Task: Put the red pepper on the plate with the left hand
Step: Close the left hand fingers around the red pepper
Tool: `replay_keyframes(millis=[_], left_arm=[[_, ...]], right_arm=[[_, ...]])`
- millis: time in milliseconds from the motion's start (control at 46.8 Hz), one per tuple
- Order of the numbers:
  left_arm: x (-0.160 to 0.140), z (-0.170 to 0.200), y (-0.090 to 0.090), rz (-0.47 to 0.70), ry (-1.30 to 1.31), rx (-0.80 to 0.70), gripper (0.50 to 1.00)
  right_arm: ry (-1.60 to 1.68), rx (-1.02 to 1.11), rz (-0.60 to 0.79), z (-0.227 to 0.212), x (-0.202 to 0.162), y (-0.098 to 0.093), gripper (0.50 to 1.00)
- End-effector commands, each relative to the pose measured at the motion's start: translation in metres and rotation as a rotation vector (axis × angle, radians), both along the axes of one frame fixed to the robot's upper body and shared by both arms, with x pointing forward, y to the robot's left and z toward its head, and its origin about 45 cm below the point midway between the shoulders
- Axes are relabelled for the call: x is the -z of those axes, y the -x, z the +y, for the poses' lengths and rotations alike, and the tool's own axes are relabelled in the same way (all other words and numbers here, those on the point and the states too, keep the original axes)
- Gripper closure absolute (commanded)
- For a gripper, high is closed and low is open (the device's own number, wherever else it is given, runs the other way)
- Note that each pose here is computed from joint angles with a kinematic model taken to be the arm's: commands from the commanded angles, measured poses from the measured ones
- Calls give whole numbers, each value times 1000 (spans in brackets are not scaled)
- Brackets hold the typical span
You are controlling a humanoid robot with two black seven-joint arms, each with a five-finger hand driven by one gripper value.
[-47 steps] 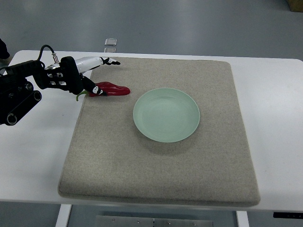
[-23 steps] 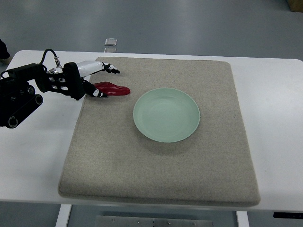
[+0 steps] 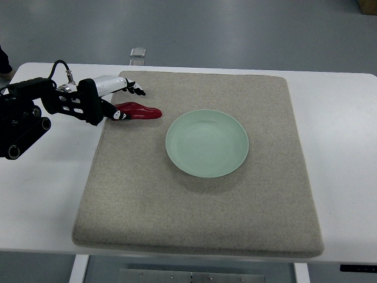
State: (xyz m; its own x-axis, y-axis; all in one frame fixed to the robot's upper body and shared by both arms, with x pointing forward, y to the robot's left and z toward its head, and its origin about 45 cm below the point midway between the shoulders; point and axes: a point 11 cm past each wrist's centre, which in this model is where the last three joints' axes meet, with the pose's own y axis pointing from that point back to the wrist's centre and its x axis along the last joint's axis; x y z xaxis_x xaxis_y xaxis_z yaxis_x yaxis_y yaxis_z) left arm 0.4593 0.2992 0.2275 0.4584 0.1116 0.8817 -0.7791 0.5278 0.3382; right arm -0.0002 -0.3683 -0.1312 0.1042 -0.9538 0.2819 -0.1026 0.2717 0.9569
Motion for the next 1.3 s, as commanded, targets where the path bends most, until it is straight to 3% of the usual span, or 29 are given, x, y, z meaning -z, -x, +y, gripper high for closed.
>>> replay_keyframes(millis=[0,875,1281], left_arm=[[0,0,0,0,0,1,720],[2,-3,1,3,-31,21,804],[3,-2,1,5,-32,21,868]], right_arm=[[0,0,0,0,0,0,572],[0,0,0,0,0,0,572],[0,0,0,0,0,0,572]])
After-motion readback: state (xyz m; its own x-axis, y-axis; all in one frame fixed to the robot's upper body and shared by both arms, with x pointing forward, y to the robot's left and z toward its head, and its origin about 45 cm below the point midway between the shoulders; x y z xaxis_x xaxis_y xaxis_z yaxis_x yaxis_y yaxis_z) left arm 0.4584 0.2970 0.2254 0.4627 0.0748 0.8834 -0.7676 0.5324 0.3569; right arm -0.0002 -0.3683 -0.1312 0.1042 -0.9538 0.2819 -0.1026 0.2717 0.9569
